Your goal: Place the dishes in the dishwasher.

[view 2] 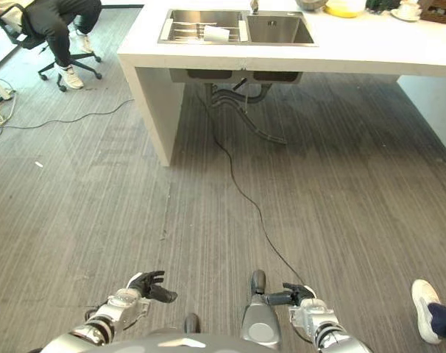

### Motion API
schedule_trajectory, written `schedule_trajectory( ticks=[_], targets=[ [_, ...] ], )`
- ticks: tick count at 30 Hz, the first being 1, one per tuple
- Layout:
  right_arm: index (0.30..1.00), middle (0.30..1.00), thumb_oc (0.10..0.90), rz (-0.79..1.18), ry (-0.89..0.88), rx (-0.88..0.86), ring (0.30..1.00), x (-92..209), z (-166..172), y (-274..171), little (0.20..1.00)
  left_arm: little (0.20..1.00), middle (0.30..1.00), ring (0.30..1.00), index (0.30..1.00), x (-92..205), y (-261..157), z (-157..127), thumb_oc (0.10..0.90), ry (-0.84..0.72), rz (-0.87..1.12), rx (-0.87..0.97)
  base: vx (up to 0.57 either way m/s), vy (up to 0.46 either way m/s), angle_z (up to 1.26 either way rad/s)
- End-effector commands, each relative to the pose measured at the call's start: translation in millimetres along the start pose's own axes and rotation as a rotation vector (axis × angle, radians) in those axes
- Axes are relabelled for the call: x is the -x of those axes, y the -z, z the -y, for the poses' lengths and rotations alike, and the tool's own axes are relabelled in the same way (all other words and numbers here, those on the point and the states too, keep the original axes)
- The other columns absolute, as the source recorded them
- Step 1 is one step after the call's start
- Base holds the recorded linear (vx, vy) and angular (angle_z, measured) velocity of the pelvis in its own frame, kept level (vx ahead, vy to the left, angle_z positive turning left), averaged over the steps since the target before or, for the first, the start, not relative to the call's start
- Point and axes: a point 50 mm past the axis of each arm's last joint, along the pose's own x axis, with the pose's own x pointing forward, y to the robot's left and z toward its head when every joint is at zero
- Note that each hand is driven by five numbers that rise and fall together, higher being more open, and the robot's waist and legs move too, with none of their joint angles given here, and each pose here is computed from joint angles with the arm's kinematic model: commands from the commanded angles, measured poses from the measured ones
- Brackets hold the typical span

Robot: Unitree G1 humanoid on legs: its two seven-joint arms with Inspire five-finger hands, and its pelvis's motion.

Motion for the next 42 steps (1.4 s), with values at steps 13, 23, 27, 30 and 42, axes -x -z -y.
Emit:
schedule_trajectory(
  ticks=[13, 23, 27, 30, 42],
  targets=[
    [0.9, 0.9, 0.8, 0.002, 0.129, 0.019, 0.9, 7, 48, 7, 0.9, 0.9, 0.9, 0.9, 0.9, 18, -96, -23, 0.8, -0.032, 0.422, 0.065, 0.24, -0.235, 0.22],
    [0.9, 0.9, 0.8, -0.095, 0.09, 0.009, 0.9, 8, 40, 38, 0.9, 0.9, 0.9, 0.9, 0.9, 44, -103, -56, 0.8, -0.09, 0.593, 0.13, 0.41, -0.012, -0.28],
    [0.9, 0.9, 0.8, -0.179, 0.046, -0.018, 0.9, 10, 22, 61, 0.9, 0.9, 0.9, 0.9, 0.9, 56, -100, -69, 0.8, -0.138, 0.63, 0.084, 0.41, 0.087, -0.53],
    [0.9, 0.9, 0.8, -0.206, 0.022, -0.07, 0.9, 12, 13, 72, 0.9, 0.9, 0.9, 0.9, 0.9, 65, -110, -76, 0.8, -0.173, 0.687, 0.058, 0.34, 0.112, -0.59],
    [0.9, 0.9, 0.8, -0.032, 0.026, -0.148, 0.9, 5, 12, 29, 0.9, 0.9, 0.9, 0.9, 0.9, 167, -227, -135, 0.8, -0.62, 1.26, -0.005, 0.25, -0.048, 0.18]
  ],
)
